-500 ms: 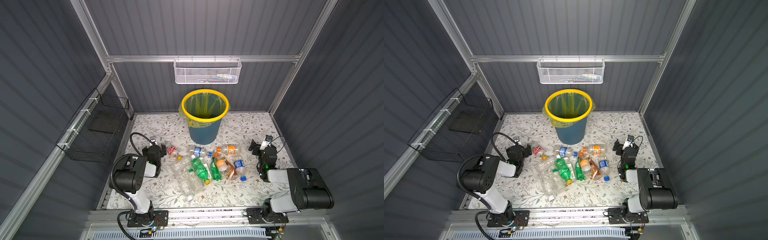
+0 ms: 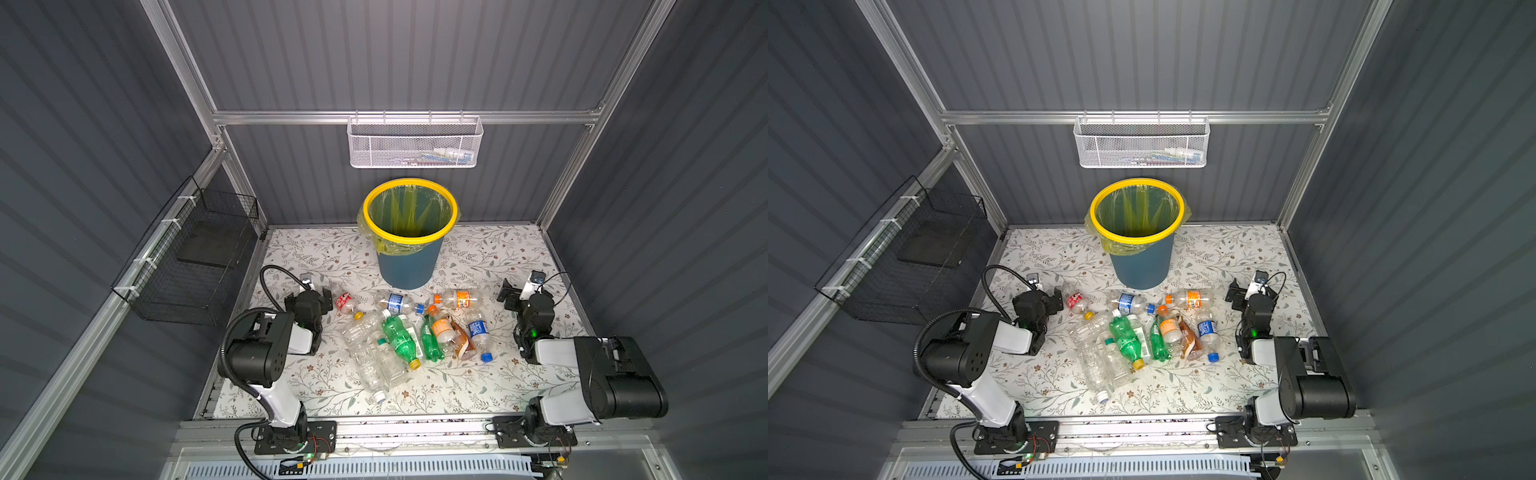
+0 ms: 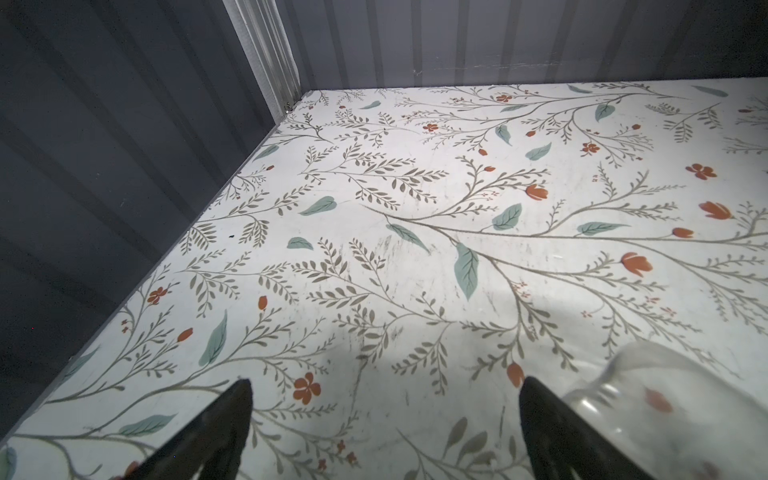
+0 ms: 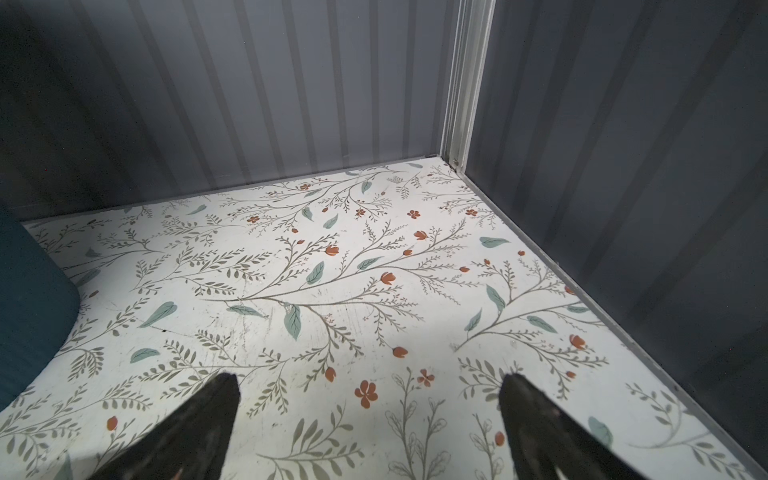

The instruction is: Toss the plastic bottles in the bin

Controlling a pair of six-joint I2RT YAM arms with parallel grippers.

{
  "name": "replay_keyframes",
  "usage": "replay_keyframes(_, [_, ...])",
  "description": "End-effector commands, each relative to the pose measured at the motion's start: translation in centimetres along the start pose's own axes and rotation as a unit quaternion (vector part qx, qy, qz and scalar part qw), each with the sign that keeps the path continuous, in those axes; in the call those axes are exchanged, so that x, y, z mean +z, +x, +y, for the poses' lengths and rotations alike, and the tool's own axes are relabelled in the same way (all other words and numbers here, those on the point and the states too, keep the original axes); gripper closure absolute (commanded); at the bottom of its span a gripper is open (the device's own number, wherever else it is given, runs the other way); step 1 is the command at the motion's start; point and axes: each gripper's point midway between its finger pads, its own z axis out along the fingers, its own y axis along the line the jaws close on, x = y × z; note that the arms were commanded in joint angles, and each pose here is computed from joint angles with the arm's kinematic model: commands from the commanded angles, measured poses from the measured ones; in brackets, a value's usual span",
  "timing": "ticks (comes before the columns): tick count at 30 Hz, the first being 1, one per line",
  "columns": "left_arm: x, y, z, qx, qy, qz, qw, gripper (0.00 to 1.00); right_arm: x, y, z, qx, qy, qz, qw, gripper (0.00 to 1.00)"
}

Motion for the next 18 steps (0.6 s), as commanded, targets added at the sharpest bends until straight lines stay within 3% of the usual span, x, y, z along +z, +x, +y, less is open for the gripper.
replay_keyframes(1, [0.1, -0.5, 0.2, 0.003, 0.000, -0.006, 1.000, 0.00, 0.1, 0.1, 0.0, 0.006, -0.007, 0.005, 1.000, 0.01])
replay_keyframes(9, [0.2, -0.5, 0.1, 0.003, 0.004, -0.002, 1.000, 0.00, 0.3, 0.2, -0.1, 0.014, -0.016, 0.009, 1.000, 0.01])
replay_keyframes(12, [0.2, -0.4, 0.1, 0.003, 0.005, -0.001, 1.000, 0.06, 0.2, 0.2, -0.1, 0.013, -0.016, 0.009, 1.000, 0.01])
replay_keyframes(18, [-0.7, -3.3, 0.3, 0.009, 0.005, 0.003, 1.000, 0.07, 0.2, -0.1, -0.4, 0.016, -0.008, 0.009, 1.000, 0.13])
